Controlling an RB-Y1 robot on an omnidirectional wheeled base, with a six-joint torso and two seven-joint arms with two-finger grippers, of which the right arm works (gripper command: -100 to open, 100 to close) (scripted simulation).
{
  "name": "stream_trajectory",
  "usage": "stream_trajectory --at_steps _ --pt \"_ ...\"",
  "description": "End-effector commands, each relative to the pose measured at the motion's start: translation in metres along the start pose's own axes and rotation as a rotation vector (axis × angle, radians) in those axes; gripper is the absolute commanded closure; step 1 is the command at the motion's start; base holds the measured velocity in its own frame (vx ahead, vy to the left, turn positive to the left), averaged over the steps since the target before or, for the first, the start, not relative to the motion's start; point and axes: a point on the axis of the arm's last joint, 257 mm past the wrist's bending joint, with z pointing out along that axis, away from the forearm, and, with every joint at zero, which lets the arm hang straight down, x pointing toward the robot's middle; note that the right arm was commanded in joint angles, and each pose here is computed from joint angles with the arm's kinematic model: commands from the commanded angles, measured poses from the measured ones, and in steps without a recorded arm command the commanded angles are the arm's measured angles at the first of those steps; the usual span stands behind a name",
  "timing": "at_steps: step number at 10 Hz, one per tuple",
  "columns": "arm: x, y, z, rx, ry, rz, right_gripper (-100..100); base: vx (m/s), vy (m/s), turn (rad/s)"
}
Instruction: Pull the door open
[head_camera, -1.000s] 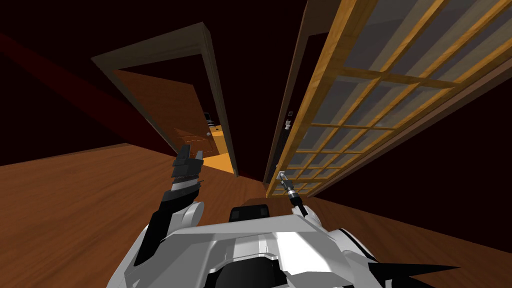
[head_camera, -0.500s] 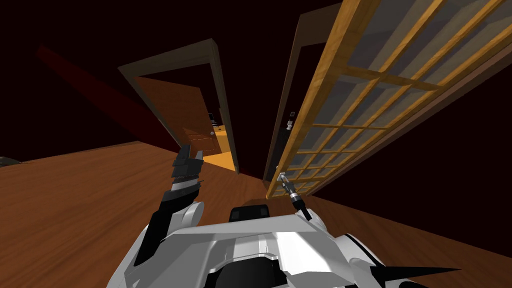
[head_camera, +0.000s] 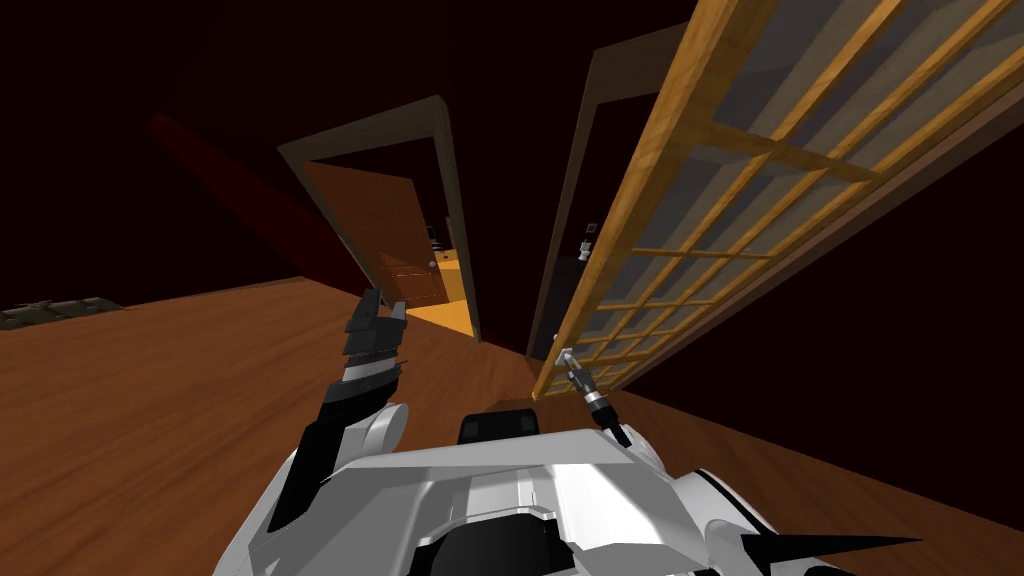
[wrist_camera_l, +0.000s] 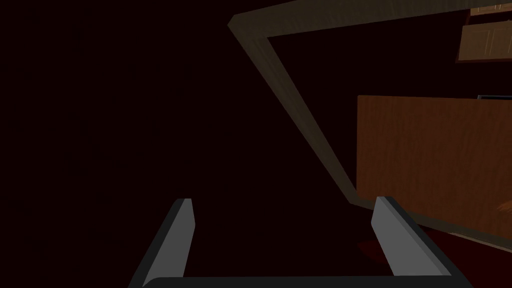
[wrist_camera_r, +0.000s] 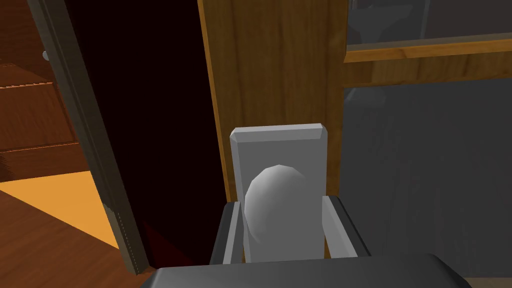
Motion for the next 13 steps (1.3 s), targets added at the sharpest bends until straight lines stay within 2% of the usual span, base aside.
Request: stream_trajectory --at_steps 1,3,4,5,9,13 --pt "0.0 -0.003 -0.0109 0.022 -0.001 0.003 100 -0.166 -0.074 0.095" --pt "0.0 -0.004 -0.0221 0.045 -0.001 0.005 100 -0.182 -0.079 0.111" --pt "0.001 -0.004 -0.0175 0.038 0.0 0.003 100 -0.08 -0.026 0.015" --pt "-0.001 -0.004 -0.024 0.045 -0.004 0.004 100 -0.155 -0.035 0.166" --pt "0.0 -0.001 -0.0376 0.056 -0.002 0.005 100 -0.231 -0.1 0.215" --pt "0.001 0.001 -0.048 0.066 -0.001 0.005 100 -0.195 -0.09 0.142"
